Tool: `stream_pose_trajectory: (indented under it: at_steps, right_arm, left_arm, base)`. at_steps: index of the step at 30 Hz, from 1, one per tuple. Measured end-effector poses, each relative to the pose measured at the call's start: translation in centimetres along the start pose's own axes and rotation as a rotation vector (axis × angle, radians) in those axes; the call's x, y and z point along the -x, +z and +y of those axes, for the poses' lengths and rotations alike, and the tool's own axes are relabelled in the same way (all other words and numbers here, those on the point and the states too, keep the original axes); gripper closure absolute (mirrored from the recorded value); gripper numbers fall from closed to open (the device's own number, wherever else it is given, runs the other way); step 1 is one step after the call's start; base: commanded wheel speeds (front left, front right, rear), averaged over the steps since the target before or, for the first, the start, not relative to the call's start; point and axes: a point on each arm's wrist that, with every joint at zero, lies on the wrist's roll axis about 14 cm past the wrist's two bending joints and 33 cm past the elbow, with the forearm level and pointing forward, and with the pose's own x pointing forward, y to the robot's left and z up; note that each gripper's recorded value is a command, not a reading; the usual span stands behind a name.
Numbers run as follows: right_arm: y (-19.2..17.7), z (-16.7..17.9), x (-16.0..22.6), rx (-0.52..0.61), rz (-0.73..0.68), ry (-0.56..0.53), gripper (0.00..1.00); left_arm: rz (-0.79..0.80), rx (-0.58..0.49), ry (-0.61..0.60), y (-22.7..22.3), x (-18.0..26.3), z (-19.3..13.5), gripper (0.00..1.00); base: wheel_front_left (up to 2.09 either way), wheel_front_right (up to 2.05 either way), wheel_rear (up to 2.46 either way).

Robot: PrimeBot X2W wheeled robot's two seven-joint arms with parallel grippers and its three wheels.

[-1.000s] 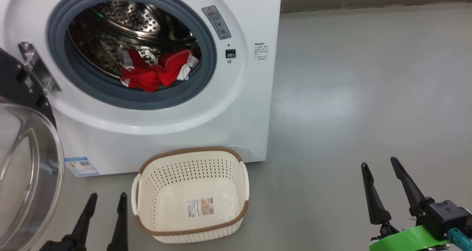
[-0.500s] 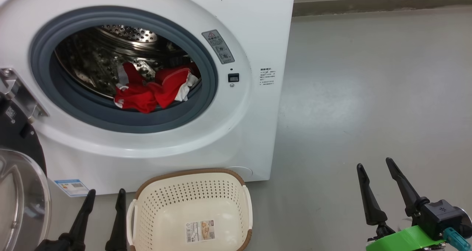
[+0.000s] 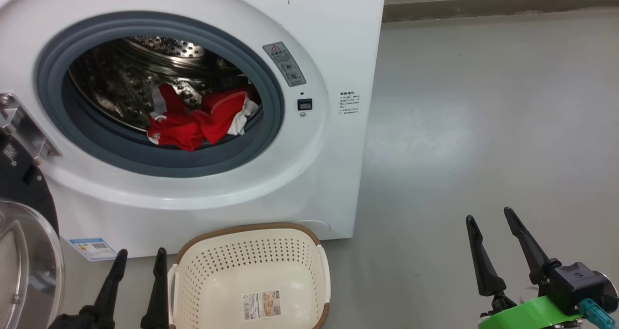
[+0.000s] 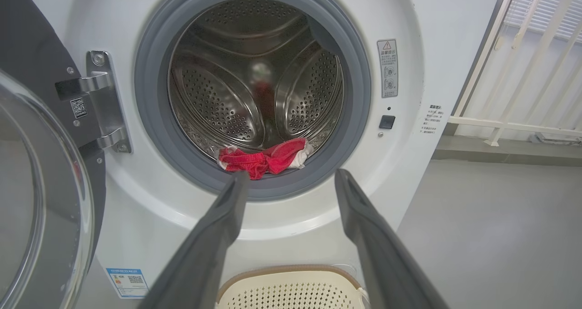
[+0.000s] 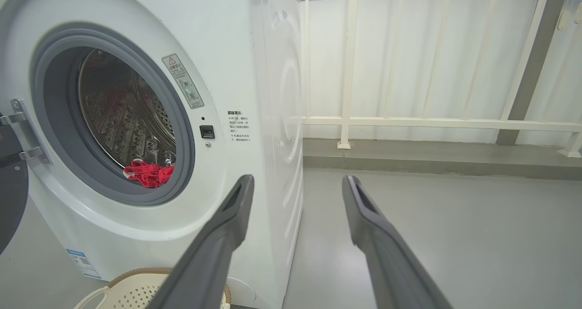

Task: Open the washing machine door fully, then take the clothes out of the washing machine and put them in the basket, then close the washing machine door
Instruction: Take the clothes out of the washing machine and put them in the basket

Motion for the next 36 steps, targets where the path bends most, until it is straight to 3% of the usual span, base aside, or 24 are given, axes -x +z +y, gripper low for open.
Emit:
stream_pose_trajectory:
  at_steps: [17,36]
  right_arm:
    - [-0.7,1.2,-1.2,-0.009,0.017,0.037,0.00]
    - [-2.6,3.4,-7.1,-0.015,0.030,0.119,0.00]
  left_arm:
    - [0.014,0.011,0.034,-0.6,-0.9,0.5,0.00]
    - [-0.031,0.043,0.006,-0.1,-10.3,-0.4,0.00]
  base:
    - [0.00,0.00,0.00]
    - [0.00,0.00,0.00]
